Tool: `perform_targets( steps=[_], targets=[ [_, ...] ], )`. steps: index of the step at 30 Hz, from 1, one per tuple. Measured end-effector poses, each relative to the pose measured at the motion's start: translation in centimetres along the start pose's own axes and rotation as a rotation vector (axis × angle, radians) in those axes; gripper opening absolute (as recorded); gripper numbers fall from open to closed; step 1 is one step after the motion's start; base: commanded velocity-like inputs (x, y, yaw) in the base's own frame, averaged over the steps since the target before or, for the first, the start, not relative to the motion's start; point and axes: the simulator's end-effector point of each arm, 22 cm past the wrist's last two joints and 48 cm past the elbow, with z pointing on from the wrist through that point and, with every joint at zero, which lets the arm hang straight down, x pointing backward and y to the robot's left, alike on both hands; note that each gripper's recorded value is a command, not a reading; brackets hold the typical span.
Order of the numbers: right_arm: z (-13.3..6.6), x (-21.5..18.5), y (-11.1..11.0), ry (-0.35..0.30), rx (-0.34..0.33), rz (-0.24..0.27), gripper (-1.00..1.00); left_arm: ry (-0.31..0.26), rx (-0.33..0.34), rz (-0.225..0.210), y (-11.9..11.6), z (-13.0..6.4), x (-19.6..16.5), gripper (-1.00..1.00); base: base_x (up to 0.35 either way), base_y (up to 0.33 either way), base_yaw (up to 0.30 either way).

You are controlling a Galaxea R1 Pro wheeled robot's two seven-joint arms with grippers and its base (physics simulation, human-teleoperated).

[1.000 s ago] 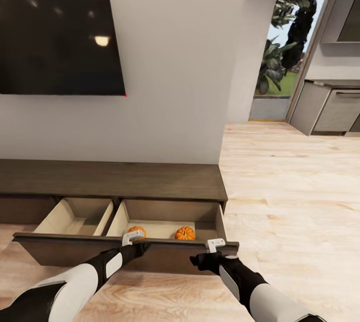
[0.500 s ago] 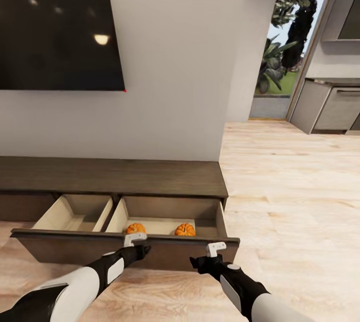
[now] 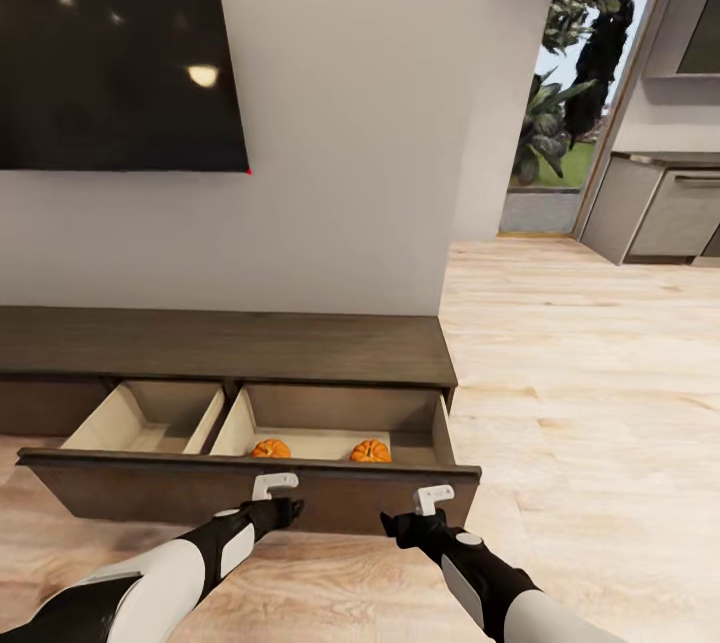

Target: Place each of the two pumpkins and all three candles from the living room inside a cabinet in the living room (use any cabinet), then make sure every cabinet is closed, and position the cauldron so it is next to a table in the living room.

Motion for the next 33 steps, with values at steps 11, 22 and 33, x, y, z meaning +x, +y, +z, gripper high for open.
perform_targets(
  steps=[11,22,33],
  targets=[
    [1.3,1.6,-0.5,-0.019,0.001,-0.003,1.0,-0.038,0.0,0.02,0.4,1.5,1.0,1.0,0.0,0.0,0.0],
    [2.6,3.5,-0.9,-0.023,0.001,-0.005,1.0,-0.08,0.003,0.024,0.8,3.0,1.9,1.0,0.0,0.0,0.0],
    [3.9,5.1,-1.3,-0.044,0.0,-0.009,1.0,-0.083,0.009,0.024,1.2,4.6,3.7,1.0,0.0,0.0,0.0]
  ],
)
